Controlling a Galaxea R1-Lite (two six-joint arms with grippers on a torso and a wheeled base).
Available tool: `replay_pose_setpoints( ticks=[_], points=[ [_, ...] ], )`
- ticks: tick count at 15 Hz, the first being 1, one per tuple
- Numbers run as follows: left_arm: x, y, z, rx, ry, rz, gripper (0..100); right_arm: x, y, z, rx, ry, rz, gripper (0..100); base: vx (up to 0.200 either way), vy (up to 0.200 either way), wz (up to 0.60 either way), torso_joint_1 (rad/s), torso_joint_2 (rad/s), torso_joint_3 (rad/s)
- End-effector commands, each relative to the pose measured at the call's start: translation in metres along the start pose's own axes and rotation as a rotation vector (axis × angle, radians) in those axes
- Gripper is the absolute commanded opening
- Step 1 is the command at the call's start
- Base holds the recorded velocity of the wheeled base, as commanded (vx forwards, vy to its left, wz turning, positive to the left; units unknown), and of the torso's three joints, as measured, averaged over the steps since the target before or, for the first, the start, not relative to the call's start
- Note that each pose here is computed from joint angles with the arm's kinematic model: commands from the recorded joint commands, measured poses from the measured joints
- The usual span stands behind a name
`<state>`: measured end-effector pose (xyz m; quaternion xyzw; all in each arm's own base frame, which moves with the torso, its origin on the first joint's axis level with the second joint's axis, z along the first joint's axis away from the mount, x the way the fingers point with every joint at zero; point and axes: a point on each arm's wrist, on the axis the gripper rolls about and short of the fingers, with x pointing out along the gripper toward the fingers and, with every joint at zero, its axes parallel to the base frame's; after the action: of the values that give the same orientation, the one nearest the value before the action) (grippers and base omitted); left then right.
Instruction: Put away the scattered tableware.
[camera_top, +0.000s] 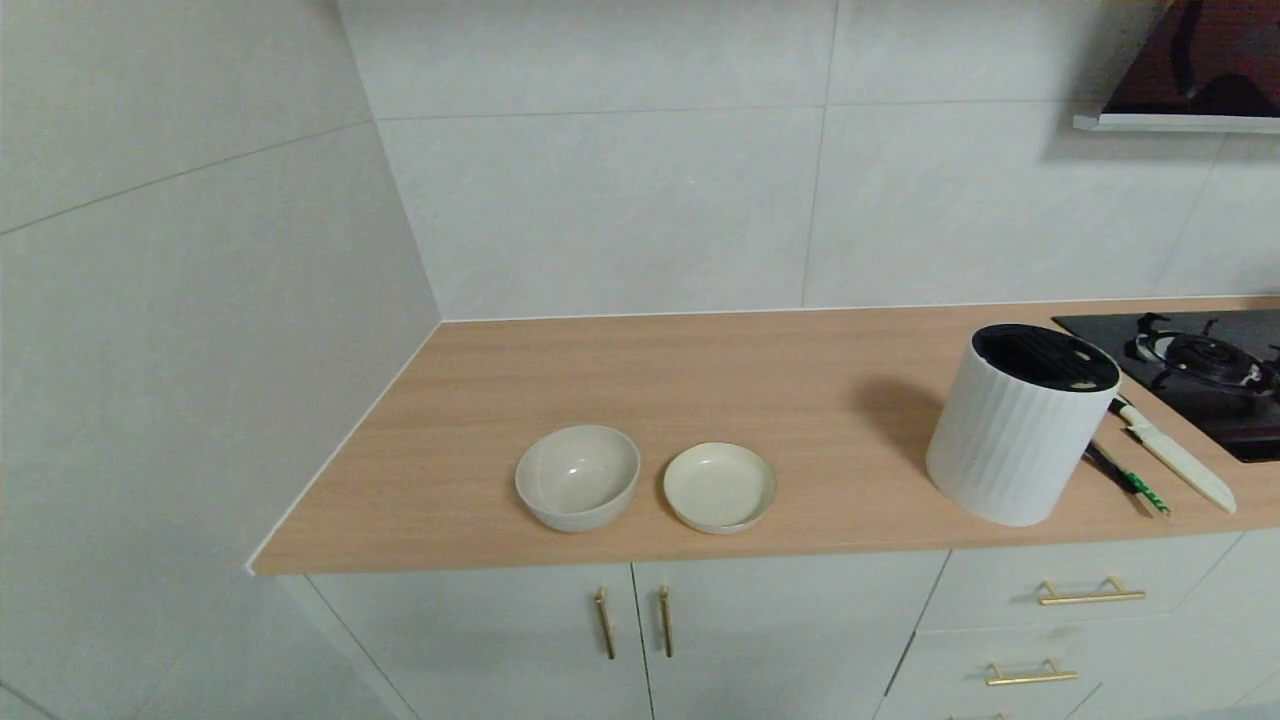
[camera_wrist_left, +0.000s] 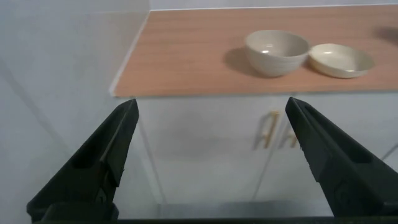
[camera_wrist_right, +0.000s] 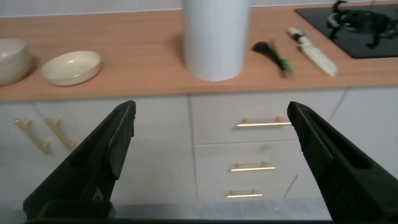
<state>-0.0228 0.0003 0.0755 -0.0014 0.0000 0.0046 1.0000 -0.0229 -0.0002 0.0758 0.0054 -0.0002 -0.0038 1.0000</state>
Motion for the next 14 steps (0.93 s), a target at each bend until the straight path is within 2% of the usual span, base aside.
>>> replay_pose_setpoints(
  ticks=[1, 3, 14],
  points=[
    [0.0000, 0.0000, 0.0000, 0.000, 0.000, 0.000, 100, 0.0000, 0.0000, -0.0001, 0.000, 0.000, 0.000, 100, 0.000, 0.200, 0.00, 0.007, 0.00, 0.002],
    [0.0000, 0.0000, 0.0000, 0.000, 0.000, 0.000, 100, 0.0000, 0.0000, -0.0001, 0.000, 0.000, 0.000, 100, 0.000, 0.200, 0.00, 0.002, 0.00, 0.007],
    [0.0000, 0.0000, 0.0000, 0.000, 0.000, 0.000, 100, 0.0000, 0.0000, -0.0001, 0.000, 0.000, 0.000, 100, 0.000, 0.000, 0.00, 0.000, 0.00, 0.000]
  ],
)
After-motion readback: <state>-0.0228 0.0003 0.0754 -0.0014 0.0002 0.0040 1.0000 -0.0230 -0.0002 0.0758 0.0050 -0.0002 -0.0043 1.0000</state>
